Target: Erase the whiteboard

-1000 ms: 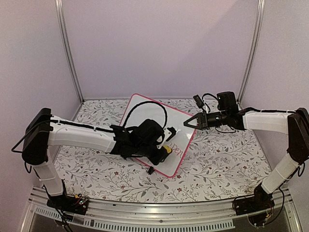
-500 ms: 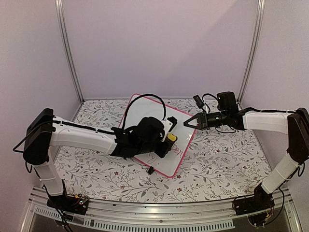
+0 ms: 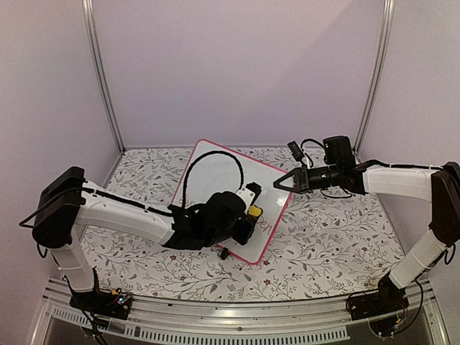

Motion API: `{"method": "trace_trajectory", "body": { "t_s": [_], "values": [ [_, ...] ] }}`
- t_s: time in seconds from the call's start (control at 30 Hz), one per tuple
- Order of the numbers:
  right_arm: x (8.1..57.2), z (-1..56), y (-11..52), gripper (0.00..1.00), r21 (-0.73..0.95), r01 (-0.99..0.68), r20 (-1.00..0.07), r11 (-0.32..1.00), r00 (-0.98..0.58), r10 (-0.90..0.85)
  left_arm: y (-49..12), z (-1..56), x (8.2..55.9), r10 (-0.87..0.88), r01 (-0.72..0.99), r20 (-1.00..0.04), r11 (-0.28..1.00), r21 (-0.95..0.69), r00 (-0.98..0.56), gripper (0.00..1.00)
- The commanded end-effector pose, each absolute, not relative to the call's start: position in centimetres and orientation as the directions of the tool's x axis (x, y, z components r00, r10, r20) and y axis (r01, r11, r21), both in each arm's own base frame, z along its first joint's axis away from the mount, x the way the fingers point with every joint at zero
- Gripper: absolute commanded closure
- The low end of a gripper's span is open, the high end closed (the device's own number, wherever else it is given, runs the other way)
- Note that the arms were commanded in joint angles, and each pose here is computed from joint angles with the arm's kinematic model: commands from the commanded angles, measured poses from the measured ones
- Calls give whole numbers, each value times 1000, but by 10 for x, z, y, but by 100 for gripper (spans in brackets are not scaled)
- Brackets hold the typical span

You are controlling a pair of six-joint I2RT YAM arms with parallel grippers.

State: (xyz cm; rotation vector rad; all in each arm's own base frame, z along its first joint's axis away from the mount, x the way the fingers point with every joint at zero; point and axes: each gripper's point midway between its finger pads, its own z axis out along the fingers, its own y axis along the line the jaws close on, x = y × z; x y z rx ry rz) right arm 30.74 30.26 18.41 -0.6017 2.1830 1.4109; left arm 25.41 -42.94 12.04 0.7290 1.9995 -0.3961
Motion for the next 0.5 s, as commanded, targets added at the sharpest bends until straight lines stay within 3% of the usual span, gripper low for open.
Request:
{"method": "trace_trajectory", "body": {
  "t_s": [0.0, 0.33, 0.47],
  "values": [
    [259, 141, 309, 100, 772, -479, -424, 419, -878, -222, -417, 71, 245, 452, 634, -792, 766, 109, -410, 100],
    [271, 172, 310, 100, 739, -533, -510, 413, -842, -175, -478, 67, 212, 446, 692, -839, 712, 121, -312, 100],
    [270, 181, 310, 100, 731, -547, -528, 408, -832, -171, -466, 61, 216, 422, 629, -836, 768, 123, -352, 100]
  ]
}}
